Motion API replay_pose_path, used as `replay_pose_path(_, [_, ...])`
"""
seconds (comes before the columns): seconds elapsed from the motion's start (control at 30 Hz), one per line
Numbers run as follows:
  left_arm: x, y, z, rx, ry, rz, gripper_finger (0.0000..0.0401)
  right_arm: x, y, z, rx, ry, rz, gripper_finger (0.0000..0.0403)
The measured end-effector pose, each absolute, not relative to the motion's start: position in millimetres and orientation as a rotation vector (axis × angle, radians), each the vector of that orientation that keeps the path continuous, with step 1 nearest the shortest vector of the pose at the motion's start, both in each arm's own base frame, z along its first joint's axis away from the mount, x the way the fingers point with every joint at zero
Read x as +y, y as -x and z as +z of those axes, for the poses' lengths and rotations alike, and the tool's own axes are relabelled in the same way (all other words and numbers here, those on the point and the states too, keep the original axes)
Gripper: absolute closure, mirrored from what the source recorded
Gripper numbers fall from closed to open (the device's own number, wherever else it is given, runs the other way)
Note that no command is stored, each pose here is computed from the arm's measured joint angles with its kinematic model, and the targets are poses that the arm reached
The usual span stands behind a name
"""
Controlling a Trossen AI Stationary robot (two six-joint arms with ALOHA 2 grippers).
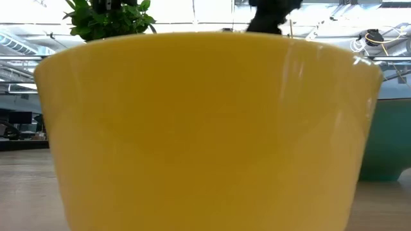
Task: Pick & Place Mini bowls
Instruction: Stack the yellow bowl on top of the yellow bowl on the shelf
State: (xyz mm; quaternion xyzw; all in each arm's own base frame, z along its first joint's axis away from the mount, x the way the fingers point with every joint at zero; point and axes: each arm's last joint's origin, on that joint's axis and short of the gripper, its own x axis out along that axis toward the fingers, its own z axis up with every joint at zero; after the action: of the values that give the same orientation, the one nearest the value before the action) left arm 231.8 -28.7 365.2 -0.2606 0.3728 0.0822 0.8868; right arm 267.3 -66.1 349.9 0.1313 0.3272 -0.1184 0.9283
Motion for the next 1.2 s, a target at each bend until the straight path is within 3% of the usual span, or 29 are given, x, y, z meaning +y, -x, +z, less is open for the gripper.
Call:
replay_pose_path(0.23, [-44,-230,366,0.788,0.547,0.122,0.0254,19,-254,333,0.972,-0.168,0.025,0.027])
replay_pose_path(0.5, [-62,-226,366,0.803,0.548,0.067,0.0254,105,-252,314,1.041,0.117,0.395,0.0271])
replay_pose_path(0.9, [-113,-268,332,0.818,0.23,-0.105,0.0254,143,-244,299,1.131,0.052,0.317,0.0271])
replay_pose_path(1.2, [-124,-308,278,0.969,0.376,0.05,0.0254,146,-237,297,1.196,-0.059,0.237,0.0271])
